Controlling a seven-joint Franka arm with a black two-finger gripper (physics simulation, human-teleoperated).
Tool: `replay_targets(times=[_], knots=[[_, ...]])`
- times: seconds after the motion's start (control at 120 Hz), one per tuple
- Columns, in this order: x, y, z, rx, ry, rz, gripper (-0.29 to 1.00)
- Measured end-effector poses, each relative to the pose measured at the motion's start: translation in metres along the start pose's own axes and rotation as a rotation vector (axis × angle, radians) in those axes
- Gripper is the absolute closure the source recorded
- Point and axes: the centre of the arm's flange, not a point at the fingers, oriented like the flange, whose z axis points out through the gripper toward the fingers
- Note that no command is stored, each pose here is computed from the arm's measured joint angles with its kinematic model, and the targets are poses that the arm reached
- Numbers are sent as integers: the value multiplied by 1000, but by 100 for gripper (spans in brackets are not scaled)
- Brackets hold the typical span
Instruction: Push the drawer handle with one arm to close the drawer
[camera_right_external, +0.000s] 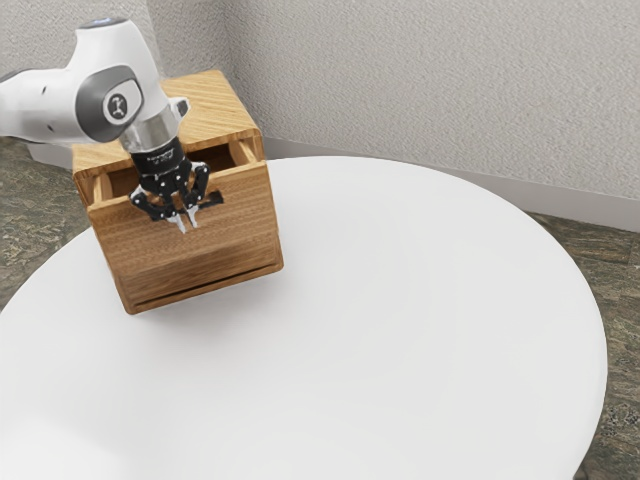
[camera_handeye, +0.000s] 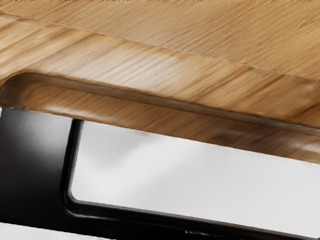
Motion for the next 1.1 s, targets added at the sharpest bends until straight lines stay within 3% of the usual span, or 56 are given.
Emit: replay_targets(times=[0.45,0.742,0.8,0.875,0.967,1.1], knots=[[75,-1,4,-30,55,-34,68],[87,6,13,-60,78,-25,68],[58,10,20,-37,72,3,68],[-14,14,19,-5,63,55,67],[-93,36,-15,-23,19,166,56],[-106,73,-95,-86,-21,327,30]])
